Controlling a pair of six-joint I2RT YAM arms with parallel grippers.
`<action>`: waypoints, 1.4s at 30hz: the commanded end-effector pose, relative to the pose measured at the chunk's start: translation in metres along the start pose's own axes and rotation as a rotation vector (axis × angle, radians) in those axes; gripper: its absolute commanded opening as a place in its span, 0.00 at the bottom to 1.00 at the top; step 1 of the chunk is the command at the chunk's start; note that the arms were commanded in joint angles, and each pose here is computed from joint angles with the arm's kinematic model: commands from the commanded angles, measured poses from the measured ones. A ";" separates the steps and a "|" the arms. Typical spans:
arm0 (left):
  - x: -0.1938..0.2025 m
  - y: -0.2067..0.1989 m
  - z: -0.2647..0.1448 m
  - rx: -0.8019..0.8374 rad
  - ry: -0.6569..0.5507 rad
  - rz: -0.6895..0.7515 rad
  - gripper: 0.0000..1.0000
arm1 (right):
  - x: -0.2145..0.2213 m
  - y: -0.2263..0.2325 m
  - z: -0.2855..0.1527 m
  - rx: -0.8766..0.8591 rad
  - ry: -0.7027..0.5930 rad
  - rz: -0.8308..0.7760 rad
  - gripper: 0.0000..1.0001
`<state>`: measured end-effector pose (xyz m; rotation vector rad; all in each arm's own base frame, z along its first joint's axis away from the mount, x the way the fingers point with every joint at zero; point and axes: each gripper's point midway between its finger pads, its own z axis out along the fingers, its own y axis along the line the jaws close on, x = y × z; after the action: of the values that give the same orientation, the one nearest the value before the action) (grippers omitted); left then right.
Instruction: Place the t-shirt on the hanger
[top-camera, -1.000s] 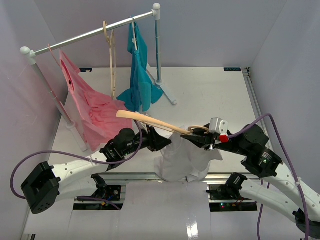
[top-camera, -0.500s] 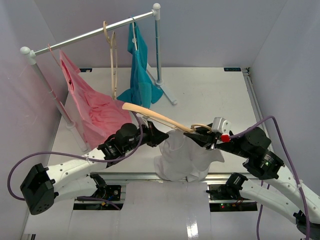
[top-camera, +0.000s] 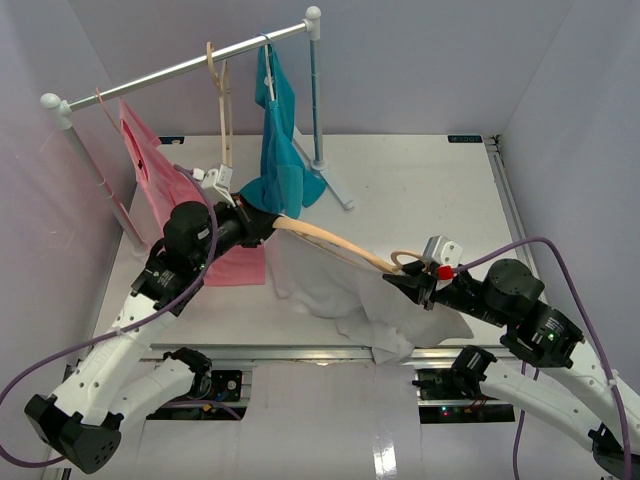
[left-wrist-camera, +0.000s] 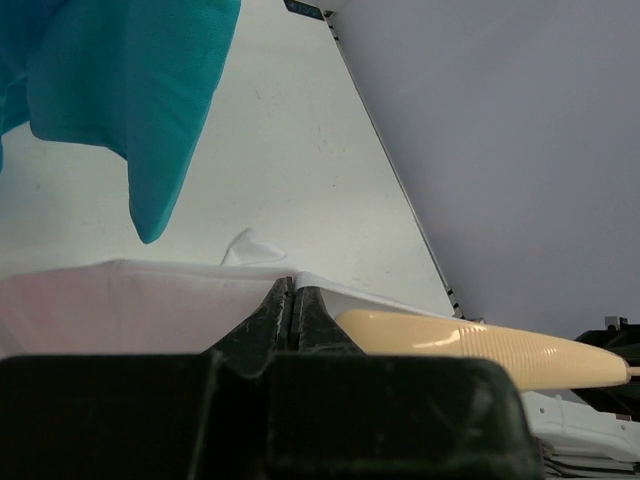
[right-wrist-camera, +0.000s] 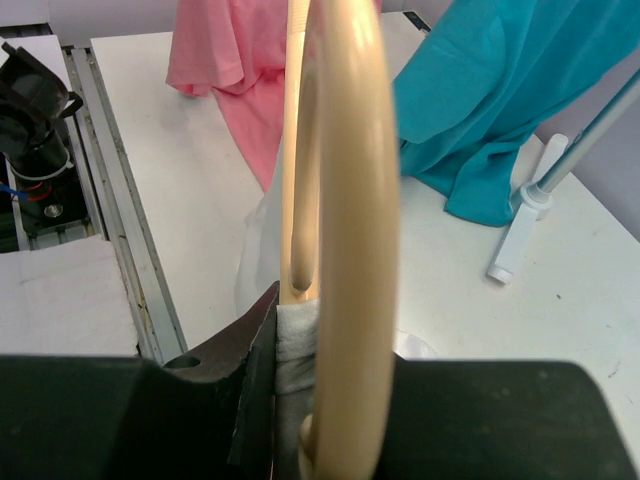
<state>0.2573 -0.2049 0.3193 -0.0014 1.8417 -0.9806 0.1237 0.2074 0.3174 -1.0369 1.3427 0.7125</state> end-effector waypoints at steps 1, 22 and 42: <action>-0.015 0.007 -0.009 -0.066 0.015 0.022 0.00 | -0.022 -0.012 -0.028 0.085 -0.026 0.006 0.08; -0.062 -0.010 -0.021 -0.136 0.003 0.115 0.00 | 0.012 -0.006 -0.018 0.045 0.143 0.035 0.08; -0.033 -0.073 -0.027 0.243 0.179 0.157 0.00 | -0.014 -0.017 0.059 -0.004 0.104 0.075 0.08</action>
<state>0.2435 -0.2168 0.3724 0.2714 1.9489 -1.0129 0.1466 0.2302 0.2905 -1.0973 1.5858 0.6795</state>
